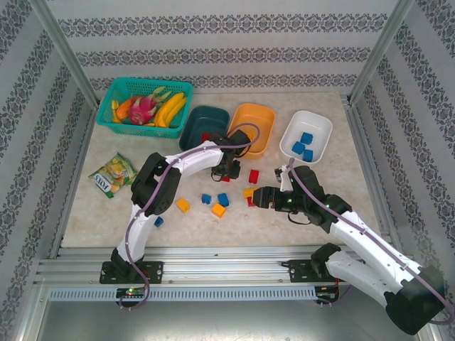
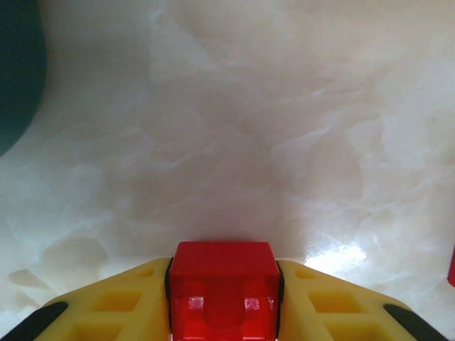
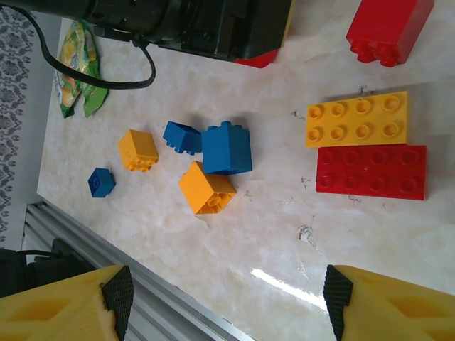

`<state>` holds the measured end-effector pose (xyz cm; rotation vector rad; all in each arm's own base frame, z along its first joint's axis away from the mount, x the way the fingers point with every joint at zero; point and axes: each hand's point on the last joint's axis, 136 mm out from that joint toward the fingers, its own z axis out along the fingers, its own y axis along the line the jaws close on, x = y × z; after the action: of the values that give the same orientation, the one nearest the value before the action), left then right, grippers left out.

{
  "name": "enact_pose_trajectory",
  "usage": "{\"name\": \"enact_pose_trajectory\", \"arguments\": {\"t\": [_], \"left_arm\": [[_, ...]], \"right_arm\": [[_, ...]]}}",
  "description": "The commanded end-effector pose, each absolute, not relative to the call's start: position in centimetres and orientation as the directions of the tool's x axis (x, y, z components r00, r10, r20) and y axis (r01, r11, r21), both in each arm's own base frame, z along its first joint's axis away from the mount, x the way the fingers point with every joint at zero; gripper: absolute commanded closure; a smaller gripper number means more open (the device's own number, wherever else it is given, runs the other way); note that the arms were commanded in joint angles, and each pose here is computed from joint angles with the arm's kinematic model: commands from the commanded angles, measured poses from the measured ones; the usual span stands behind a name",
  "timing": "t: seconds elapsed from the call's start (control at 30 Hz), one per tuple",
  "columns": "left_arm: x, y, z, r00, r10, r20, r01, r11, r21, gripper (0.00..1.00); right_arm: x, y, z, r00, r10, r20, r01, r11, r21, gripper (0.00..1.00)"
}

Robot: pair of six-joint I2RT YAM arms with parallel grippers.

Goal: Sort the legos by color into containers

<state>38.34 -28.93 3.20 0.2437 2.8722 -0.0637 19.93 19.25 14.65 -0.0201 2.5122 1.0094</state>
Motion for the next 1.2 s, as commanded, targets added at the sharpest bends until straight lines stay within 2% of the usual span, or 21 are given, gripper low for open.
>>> {"name": "enact_pose_trajectory", "arguments": {"t": [0.0, 0.2, 0.4, 0.63, 0.97, 1.1, 1.17], "left_arm": [[39.0, -27.7, 6.6, -0.939, 0.166, -0.302, 0.168, 0.986, 0.019, 0.63], [41.5, -25.8, 13.2, -0.908, 0.090, -0.409, 0.111, 0.993, -0.027, 0.63], [45.0, -21.8, 15.1, -0.900, 0.025, -0.435, 0.037, 0.999, -0.019, 0.64], [48.4, -16.9, 12.7, -0.917, -0.012, -0.399, -0.051, 0.995, 0.087, 0.64], [49.8, -15.0, 8.0, -0.943, -0.017, -0.332, -0.082, 0.980, 0.183, 0.62], [49.8, -15.2, 6.8, -0.951, -0.021, -0.307, -0.079, 0.981, 0.177, 0.58], [49.7, -15.3, 6.5, -0.954, -0.030, -0.299, -0.084, 0.982, 0.168, 0.51]], "right_arm": [[20.2, 20.1, 16.1, -0.903, 0.129, -0.409, -0.205, 0.710, 0.674, 0.27], [21.4, 21.7, 18.7, -0.877, 0.108, -0.467, -0.278, 0.680, 0.679, 0.27], [24.3, 24.5, 20.4, -0.858, 0.128, -0.498, -0.307, 0.649, 0.696, 0.28], [28.1, 27.6, 21.0, -0.866, 0.153, -0.476, -0.280, 0.640, 0.716, 0.28], [30.4, 30.5, 20.7, -0.893, 0.142, -0.428, -0.247, 0.640, 0.728, 0.28], [29.9, 31.0, 20.2, -0.900, 0.125, -0.418, -0.247, 0.642, 0.726, 0.28], [29.7, 31.0, 20.0, -0.903, 0.119, -0.413, -0.245, 0.645, 0.723, 0.28]]}}
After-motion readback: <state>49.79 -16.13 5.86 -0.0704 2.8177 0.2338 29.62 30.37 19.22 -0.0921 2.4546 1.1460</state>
